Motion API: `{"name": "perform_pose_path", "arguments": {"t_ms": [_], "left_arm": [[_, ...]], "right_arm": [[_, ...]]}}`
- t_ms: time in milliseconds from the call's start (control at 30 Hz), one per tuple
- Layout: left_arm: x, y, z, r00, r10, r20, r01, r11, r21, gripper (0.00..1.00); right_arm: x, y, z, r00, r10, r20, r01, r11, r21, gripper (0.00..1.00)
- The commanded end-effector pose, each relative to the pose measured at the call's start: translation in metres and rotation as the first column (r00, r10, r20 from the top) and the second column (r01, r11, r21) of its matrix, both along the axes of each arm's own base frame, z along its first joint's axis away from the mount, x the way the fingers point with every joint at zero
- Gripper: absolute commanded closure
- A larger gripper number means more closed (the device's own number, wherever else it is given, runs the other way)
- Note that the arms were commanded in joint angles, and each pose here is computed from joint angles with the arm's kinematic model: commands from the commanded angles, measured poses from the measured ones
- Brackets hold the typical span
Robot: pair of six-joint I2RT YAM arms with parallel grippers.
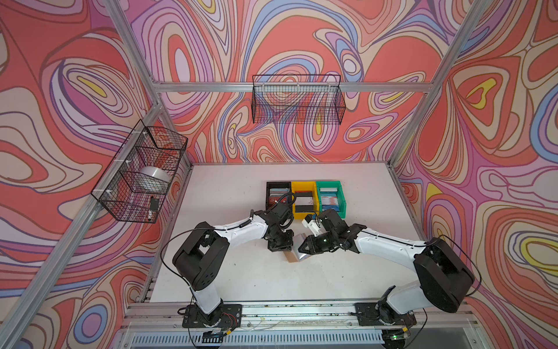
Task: Take the credit cards out of the card holder
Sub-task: Open the card holder at the center of the table.
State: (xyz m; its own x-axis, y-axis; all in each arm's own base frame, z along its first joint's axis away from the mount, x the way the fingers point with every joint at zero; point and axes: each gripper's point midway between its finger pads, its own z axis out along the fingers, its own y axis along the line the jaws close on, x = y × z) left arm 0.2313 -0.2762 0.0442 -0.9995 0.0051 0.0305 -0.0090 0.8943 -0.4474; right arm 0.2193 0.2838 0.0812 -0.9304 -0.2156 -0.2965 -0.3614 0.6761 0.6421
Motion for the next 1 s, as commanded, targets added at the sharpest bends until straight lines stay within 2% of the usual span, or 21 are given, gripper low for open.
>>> {"name": "perform_pose_path", "arguments": {"t_ms": [0,167,467,800,967], "left_arm": [[0.000,0.004,0.006,0.999,0.029,0.023,-0.029,1.000,0.003,1.00],[-0.005,0.012,0.000,0.999,0.039,0.016,-0.040,0.999,0.021,1.00],[-0.010,0.026,-0.013,0.999,0.055,-0.001,-0.054,0.998,0.042,1.00],[-0.017,0.051,-0.030,0.993,0.116,-0.009,-0.115,0.991,0.060,1.00],[-0.015,0.049,-0.034,0.993,0.115,-0.009,-0.114,0.992,0.051,1.00]], "right_arm": [[0.005,-0.004,-0.006,1.000,-0.018,0.003,0.018,0.999,-0.051,0.77],[0.015,-0.014,-0.015,0.997,-0.078,0.016,0.079,0.987,-0.138,0.76],[0.023,-0.011,-0.020,0.996,-0.086,0.004,0.086,0.983,-0.160,0.75],[0.024,0.002,-0.018,0.999,-0.052,-0.017,0.050,0.993,-0.103,0.74],[0.025,0.008,-0.015,0.999,-0.021,-0.025,0.019,0.995,-0.099,0.74]]}}
